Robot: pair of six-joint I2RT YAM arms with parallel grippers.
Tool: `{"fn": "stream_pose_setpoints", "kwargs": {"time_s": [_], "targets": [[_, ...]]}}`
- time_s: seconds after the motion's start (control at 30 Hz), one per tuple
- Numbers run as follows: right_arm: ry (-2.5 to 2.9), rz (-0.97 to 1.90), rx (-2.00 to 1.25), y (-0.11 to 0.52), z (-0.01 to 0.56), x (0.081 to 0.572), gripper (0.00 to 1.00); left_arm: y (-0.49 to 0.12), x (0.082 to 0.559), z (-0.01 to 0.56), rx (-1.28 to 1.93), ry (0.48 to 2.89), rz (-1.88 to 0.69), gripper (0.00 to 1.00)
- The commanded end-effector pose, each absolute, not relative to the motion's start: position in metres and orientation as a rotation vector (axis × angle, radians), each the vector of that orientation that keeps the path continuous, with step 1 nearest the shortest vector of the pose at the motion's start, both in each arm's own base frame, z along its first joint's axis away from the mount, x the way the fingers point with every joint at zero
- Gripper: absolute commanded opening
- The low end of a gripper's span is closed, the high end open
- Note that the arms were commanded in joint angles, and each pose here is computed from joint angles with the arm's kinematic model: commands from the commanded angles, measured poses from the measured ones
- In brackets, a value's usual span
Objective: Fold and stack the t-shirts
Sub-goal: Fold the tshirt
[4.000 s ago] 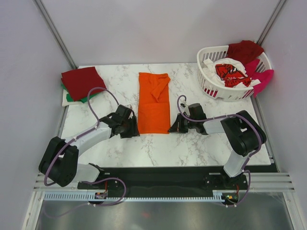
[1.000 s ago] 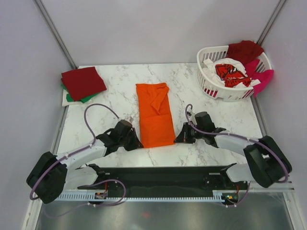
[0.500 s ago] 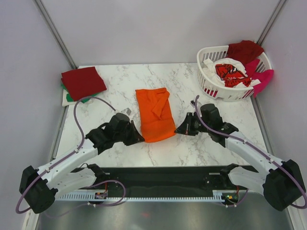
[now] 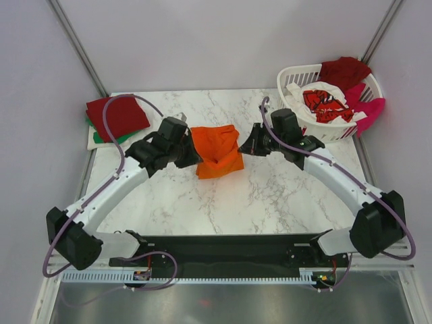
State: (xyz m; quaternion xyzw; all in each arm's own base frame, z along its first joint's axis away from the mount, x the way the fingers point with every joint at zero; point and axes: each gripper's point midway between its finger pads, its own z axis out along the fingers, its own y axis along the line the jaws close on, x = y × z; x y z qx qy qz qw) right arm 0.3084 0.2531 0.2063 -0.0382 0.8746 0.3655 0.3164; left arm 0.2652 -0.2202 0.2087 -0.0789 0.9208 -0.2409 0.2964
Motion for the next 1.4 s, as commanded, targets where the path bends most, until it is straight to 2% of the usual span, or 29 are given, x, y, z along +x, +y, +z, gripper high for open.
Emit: {"fn": "stream_pose_setpoints", "kwargs": {"time_s": [0.0,0.3,0.77,0.97,1.03,1.07,1.13,1.17,1.2,1.23,1.27,1.33,1.37], "targets": [[2.248,0.921,-0.118,0.254,0.228,0.339,0.00,-0.211,0.288,0.221,-0.149,2.440,-0.600,0.03],[2.268,0.912,-0.091,0.263,0.221,0.400,0.00,-0.198,0.356,0.201,-0.185,2.504,-0.563,0.02],[2.351,0.956,-0.033,0.273,0.173,0.462,0.00,-0.194,0.421,0.161,-0.260,2.591,-0.615,0.02],[2.324,0.994,0.017,0.280,0.166,0.511,0.00,-0.186,0.454,0.147,-0.302,2.595,-0.621,0.02],[2.354,0.999,0.044,0.282,0.140,0.527,0.00,-0.178,0.467,0.124,-0.336,2.629,-0.604,0.02],[2.327,1.012,0.058,0.284,0.148,0.539,0.00,-0.177,0.480,0.128,-0.337,2.604,-0.607,0.03],[2.365,1.014,0.110,0.284,0.118,0.552,0.01,-0.173,0.496,0.095,-0.345,2.655,-0.632,0.03],[2.338,1.024,0.119,0.284,0.124,0.563,0.04,-0.177,0.511,0.104,-0.321,2.621,-0.669,0.03],[2.368,1.028,0.145,0.286,0.103,0.567,0.10,-0.175,0.518,0.094,-0.329,2.634,-0.685,0.04],[2.362,1.038,0.140,0.290,0.100,0.571,0.34,-0.172,0.517,0.067,-0.361,2.697,-0.669,0.05],[2.331,1.051,0.129,0.292,0.108,0.580,0.45,-0.171,0.527,0.070,-0.370,2.680,-0.677,0.05],[2.333,1.072,0.126,0.293,0.099,0.585,0.60,-0.163,0.533,0.058,-0.432,2.691,-0.680,0.08],[2.312,1.074,0.114,0.294,0.107,0.588,0.62,-0.160,0.536,0.056,-0.446,2.687,-0.680,0.09]]}}
